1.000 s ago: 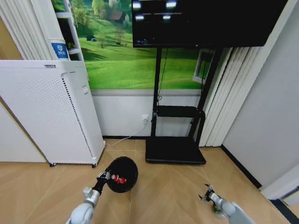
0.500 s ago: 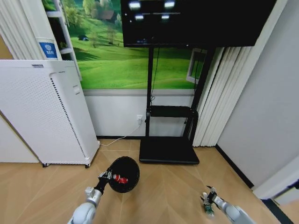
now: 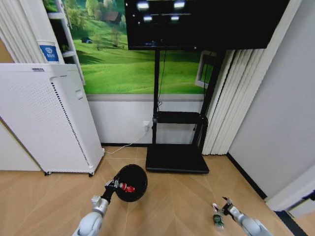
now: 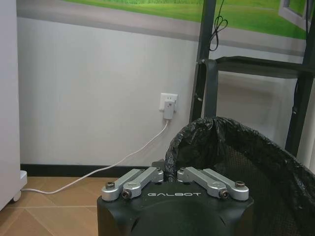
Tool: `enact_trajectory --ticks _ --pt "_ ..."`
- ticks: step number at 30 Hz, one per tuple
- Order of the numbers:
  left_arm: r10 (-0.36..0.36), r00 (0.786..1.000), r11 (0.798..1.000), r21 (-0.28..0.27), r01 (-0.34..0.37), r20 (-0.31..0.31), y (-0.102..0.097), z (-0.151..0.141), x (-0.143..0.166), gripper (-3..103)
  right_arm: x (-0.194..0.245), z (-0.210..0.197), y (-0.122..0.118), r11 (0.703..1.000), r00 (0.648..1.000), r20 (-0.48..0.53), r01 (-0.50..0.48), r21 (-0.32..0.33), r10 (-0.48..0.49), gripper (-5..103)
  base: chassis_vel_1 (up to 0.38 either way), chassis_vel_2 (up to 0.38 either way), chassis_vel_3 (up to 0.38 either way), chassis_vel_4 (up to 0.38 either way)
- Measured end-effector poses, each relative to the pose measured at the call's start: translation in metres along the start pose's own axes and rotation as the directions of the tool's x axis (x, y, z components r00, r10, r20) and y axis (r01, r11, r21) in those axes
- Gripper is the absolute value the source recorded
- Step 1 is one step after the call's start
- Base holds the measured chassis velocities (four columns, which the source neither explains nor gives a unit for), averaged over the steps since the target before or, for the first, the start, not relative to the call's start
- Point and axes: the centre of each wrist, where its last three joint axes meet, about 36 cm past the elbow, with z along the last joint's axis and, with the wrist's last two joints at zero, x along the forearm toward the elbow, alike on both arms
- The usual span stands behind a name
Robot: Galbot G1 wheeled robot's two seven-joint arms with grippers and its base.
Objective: Pick up the trash bin and place the garbage on the floor into it.
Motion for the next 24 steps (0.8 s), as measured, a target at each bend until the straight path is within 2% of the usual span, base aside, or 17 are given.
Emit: enact_trajectory --ticks 1,2,4,5,7,10,17,22,24 --pt "-0.003 1.000 1.000 0.000 0.003 -0.002 0.000 0.002 0.000 6 0.000 0.004 0.004 0.998 0.999 -0.044 0.004 -0.070 -0.007 84 0.000 0.000 0.000 0.000" --pt "-0.003 1.000 1.000 0.000 0.003 -0.002 0.000 0.002 0.000 6 0.000 0.004 0.004 0.998 0.999 -0.044 0.004 -0.070 -0.007 84 0.000 0.000 0.000 0.000" --pt "-0.006 1.000 1.000 -0.001 0.006 -0.005 0.001 0.004 0.000 6 0.000 0.009 0.008 0.991 0.996 -0.083 0.020 -0.136 -0.032 82 0.000 0.000 0.000 0.000" --pt "-0.006 1.000 1.000 -0.001 0.006 -0.005 0.001 0.004 0.000 6 0.000 0.009 0.008 0.991 0.996 -0.083 0.020 -0.136 -0.032 82 0.000 0.000 0.000 0.000" --pt "-0.010 1.000 1.000 -0.002 0.010 -0.008 0.002 0.007 0.000 6 0.000 0.013 0.009 0.982 0.994 -0.088 0.054 -0.180 -0.070 80 0.000 0.000 0.000 0.000" --pt "-0.012 1.000 1.000 -0.007 0.012 -0.011 0.003 0.009 -0.001 6 -0.002 0.012 0.009 0.978 0.992 -0.087 0.072 -0.195 -0.091 84 0.000 0.000 0.000 0.000" --pt "-0.012 1.000 1.000 -0.013 0.012 -0.014 0.005 0.012 -0.001 6 -0.001 0.000 0.002 0.973 0.994 -0.046 0.086 -0.214 -0.099 80 0.000 0.000 0.000 0.000" --pt "-0.016 1.000 1.000 -0.011 0.016 -0.018 0.004 0.016 0.000 6 0.003 -0.004 -0.004 0.977 0.994 0.006 0.107 -0.185 -0.107 78 0.000 0.000 0.000 0.000" --pt "-0.015 1.000 1.000 -0.012 0.015 -0.018 0.004 0.018 0.001 6 0.005 -0.008 -0.003 0.978 0.993 0.019 0.117 -0.173 -0.116 83 0.000 0.000 0.000 0.000"
